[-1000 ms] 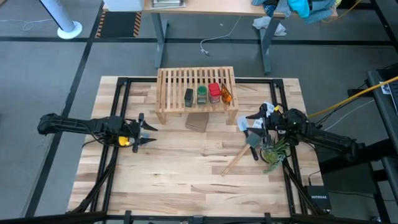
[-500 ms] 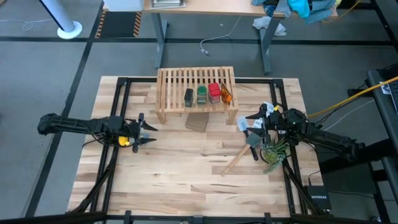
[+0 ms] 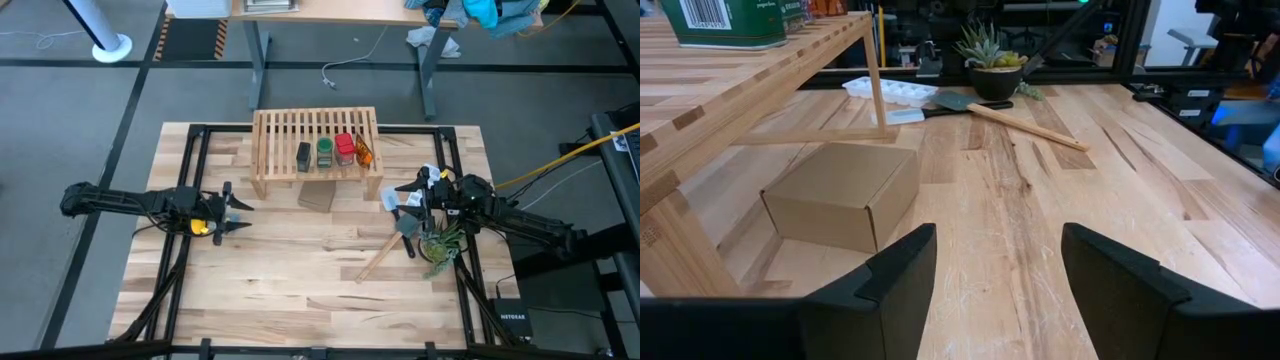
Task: Shelf spices
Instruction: Remove the black seasoning can from the shelf
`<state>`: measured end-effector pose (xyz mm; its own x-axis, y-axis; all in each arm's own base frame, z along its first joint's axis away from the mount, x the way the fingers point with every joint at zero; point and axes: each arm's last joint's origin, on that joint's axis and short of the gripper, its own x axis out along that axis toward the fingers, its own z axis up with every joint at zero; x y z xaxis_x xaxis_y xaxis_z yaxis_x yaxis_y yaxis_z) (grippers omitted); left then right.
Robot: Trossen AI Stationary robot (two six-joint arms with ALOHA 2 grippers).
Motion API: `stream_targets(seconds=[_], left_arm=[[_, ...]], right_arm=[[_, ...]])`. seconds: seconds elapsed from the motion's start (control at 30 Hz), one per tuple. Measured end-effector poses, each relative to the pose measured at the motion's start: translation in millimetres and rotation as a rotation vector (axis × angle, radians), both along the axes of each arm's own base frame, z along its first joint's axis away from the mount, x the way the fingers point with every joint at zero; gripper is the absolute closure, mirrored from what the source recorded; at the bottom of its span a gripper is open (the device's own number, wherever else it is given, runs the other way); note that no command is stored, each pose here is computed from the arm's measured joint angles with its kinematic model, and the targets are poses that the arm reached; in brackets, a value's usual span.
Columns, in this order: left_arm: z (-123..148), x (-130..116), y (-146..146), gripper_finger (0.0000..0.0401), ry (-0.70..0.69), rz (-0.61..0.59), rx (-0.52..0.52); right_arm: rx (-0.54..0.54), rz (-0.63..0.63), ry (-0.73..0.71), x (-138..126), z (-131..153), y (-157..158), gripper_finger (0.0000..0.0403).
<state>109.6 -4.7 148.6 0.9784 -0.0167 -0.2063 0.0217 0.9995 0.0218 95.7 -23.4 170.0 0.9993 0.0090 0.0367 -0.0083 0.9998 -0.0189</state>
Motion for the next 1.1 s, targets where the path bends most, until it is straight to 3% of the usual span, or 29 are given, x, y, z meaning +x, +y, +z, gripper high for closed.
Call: stream_targets(seconds=[0.87, 1.1], left_arm=[[-0.1, 0.0, 0.0, 0.0191, 0.000, 0.000, 0.000], [-0.1, 0.0, 0.0, 0.0191, 0.000, 0.000, 0.000]], right_arm=[[-0.015, -0.002, -0.036, -0.2, 3.5, 0.0, 0.0152], [-0.015, -0.106, -0.055, -0.5, 5.3, -2.9, 0.0152]])
